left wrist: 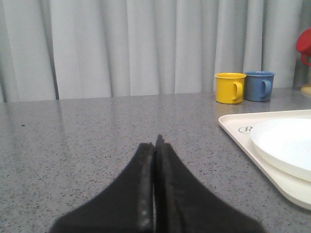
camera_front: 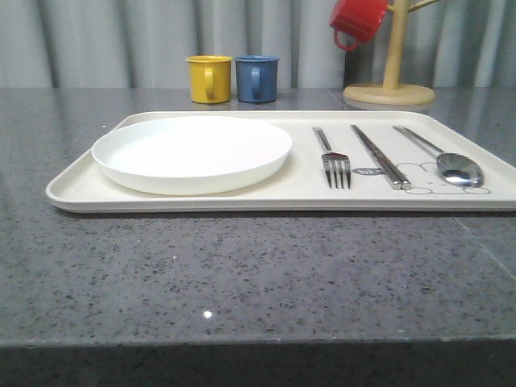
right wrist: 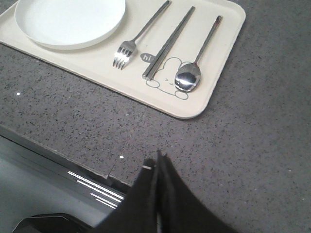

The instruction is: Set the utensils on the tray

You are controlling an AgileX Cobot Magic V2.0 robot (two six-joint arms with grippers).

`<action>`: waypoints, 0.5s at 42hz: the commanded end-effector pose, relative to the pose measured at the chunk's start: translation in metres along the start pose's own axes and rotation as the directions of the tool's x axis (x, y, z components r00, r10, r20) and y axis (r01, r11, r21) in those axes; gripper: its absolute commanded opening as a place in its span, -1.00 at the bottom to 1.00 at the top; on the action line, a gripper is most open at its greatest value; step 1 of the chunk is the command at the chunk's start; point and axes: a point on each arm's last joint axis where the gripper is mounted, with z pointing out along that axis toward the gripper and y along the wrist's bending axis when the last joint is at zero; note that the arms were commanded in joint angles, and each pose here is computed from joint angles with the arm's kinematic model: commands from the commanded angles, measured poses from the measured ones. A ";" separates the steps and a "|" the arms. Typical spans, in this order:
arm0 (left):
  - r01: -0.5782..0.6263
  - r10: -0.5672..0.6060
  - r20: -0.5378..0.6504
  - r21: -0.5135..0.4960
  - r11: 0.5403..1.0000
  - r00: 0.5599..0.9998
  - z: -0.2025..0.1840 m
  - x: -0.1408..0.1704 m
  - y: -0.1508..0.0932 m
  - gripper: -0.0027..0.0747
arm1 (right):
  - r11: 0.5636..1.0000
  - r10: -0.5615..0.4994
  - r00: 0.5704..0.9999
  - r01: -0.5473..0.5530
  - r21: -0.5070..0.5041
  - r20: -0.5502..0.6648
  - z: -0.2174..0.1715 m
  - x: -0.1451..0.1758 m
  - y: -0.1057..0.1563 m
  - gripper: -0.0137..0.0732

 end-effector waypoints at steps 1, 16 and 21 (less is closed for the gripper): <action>0.012 -0.013 0.096 0.004 1.000 0.995 -0.002 -0.005 0.000 -0.98 | 1.000 -0.008 0.997 0.007 0.010 0.080 -0.003 -0.011 -0.001 -0.95; 0.012 -0.013 0.096 0.004 1.000 0.995 -0.002 -0.005 0.000 -0.98 | 0.963 -0.023 0.891 -0.102 0.250 0.453 0.030 0.047 -0.015 -0.95; 0.012 -0.013 0.096 0.004 1.000 0.995 -0.002 -0.005 0.000 -0.98 | 0.949 -0.020 0.854 -0.148 0.279 0.521 0.053 0.078 -0.018 -0.95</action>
